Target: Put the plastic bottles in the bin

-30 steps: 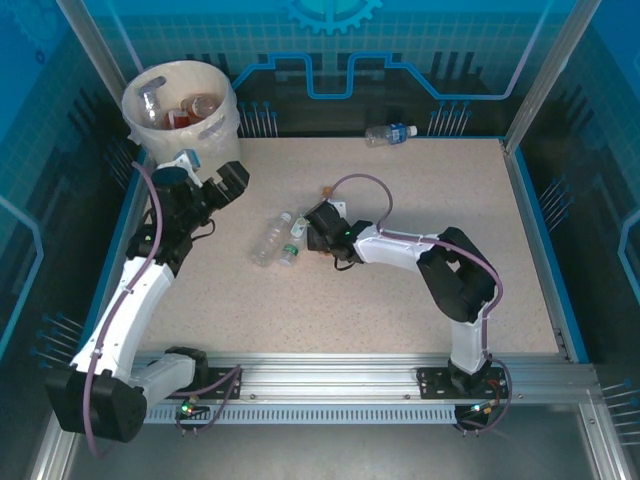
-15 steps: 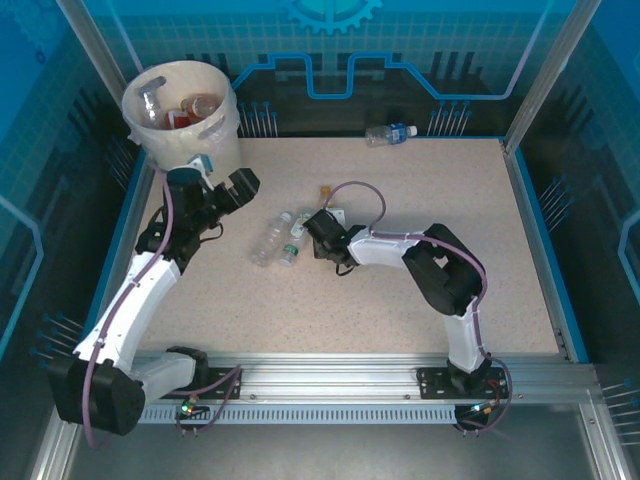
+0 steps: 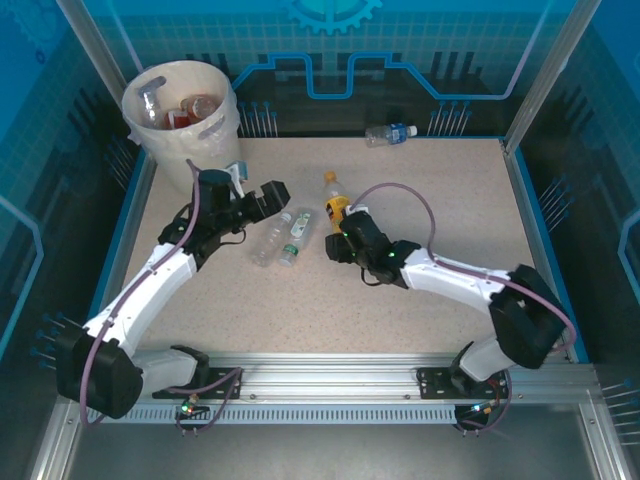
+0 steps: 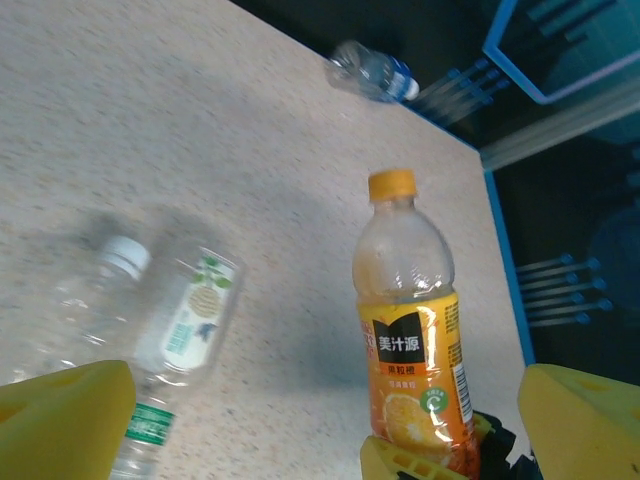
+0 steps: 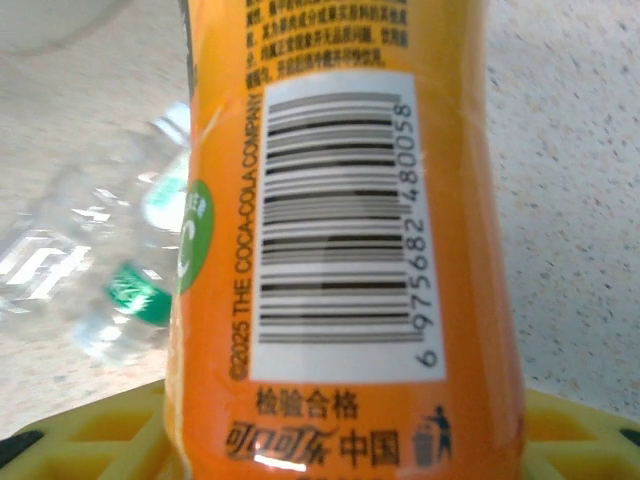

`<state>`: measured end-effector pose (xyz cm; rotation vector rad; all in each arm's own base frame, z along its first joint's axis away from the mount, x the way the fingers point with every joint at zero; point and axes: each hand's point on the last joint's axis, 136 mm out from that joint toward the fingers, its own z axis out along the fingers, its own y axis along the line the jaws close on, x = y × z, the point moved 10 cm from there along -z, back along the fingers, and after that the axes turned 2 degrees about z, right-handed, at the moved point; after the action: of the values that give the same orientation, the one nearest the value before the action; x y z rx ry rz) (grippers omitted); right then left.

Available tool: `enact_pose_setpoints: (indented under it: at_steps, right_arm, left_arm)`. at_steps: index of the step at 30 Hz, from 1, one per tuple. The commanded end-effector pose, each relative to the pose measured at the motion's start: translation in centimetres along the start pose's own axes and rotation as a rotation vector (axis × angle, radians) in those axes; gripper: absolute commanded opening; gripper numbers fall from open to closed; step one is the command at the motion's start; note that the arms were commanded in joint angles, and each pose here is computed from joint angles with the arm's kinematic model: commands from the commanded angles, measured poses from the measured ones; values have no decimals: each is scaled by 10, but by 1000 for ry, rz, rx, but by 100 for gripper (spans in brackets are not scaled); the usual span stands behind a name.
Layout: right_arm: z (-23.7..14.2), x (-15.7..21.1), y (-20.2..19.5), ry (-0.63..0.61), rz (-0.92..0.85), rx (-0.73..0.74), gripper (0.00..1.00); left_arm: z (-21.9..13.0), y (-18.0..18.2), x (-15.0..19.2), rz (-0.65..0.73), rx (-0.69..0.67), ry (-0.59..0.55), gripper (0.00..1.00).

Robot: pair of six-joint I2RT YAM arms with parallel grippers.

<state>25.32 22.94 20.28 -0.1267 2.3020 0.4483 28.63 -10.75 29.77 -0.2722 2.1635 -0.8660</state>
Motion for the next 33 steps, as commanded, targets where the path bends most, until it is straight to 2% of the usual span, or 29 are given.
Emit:
enact_pose_setpoints:
  at_steps: [1,10,15,19,26,28,33]
  right_arm:
    - [-16,-4,6,-50,-24,-168,38]
    - [-50,-19,23,-123,-47,-434,37]
    - [-57,-24,28,-153,-44,-502,36]
    - [-61,-26,31,-163,-56,-537,36]
    - [-62,-27,35,-153,-46,-584,37]
    - [-61,-26,35,-150,-40,-590,38]
    - [-61,-27,35,-150,-32,-596,39]
  left_arm:
    - [3,-28,5,29,174,63,99]
    - [23,-60,23,89,371,147,99]
    - [35,-71,23,92,418,163,99]
    - [40,-73,21,98,413,154,98]
    - [45,-66,17,75,356,69,94]
    - [45,-66,16,71,372,44,90]
    - [47,-67,17,72,388,38,73]
